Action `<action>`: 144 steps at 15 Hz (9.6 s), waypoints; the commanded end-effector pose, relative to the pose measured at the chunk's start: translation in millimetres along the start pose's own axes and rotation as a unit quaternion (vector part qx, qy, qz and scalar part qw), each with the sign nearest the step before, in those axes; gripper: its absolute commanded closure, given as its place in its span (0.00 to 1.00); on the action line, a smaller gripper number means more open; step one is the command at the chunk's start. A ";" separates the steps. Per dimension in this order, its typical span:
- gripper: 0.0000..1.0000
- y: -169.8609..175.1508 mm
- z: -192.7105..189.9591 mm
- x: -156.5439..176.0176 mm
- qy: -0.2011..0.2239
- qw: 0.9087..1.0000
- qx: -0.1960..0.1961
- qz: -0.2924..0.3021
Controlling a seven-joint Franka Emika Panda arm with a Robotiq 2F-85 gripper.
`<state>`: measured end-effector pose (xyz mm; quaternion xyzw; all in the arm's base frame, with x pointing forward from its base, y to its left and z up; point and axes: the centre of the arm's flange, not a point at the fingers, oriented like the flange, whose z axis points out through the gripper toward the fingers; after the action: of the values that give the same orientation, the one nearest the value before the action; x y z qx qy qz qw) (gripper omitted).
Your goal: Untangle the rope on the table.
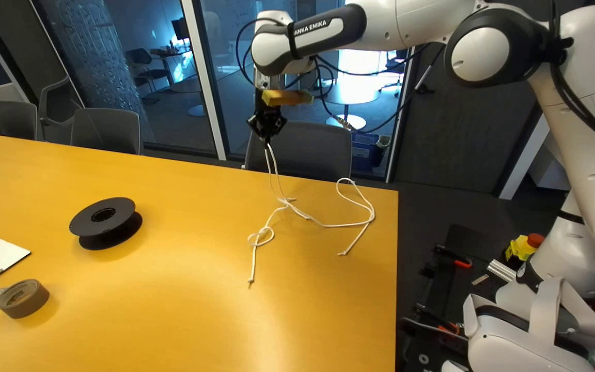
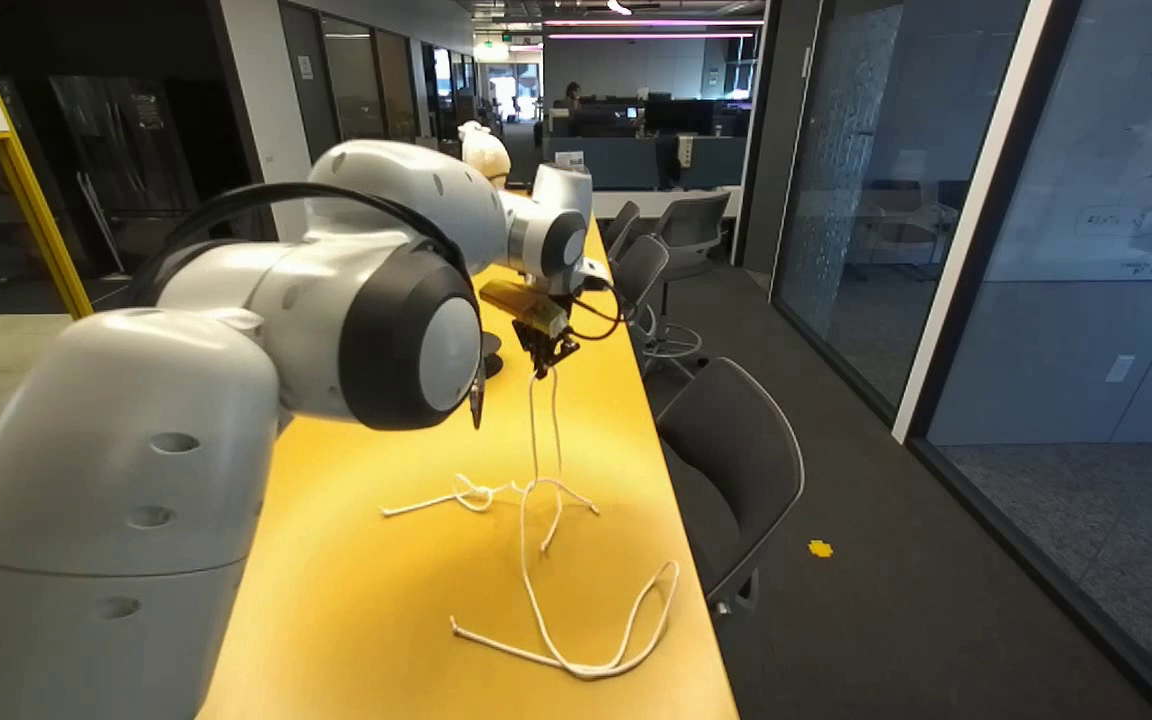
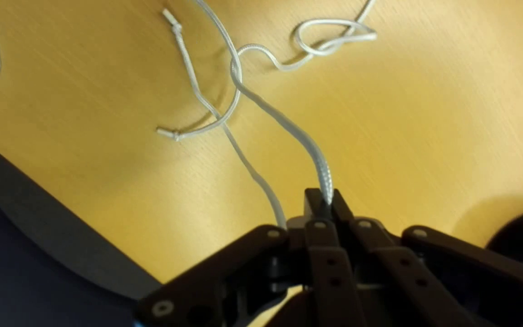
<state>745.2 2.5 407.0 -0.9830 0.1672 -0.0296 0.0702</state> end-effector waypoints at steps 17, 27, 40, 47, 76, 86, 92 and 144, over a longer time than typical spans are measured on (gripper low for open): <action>0.96 -89.7 -271.7 -94.4 0.397 0.888 0.075 0.220; 0.96 -95.8 -311.1 -125.2 0.465 0.834 0.151 0.254; 0.96 -122.3 -155.2 -122.5 0.182 0.953 0.218 0.102; 0.96 -116.9 -84.7 -139.0 0.008 0.985 0.167 0.036; 0.96 17.5 22.1 -413.3 0.180 0.982 0.049 0.027; 0.96 62.0 79.6 -370.5 -0.016 0.999 0.001 0.040; 0.96 88.4 148.6 -341.5 -0.113 0.993 -0.016 0.034; 0.43 112.7 276.2 -278.6 -0.339 0.935 0.102 -0.022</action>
<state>460.7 26.9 105.8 -0.9290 0.0969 0.2827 0.2184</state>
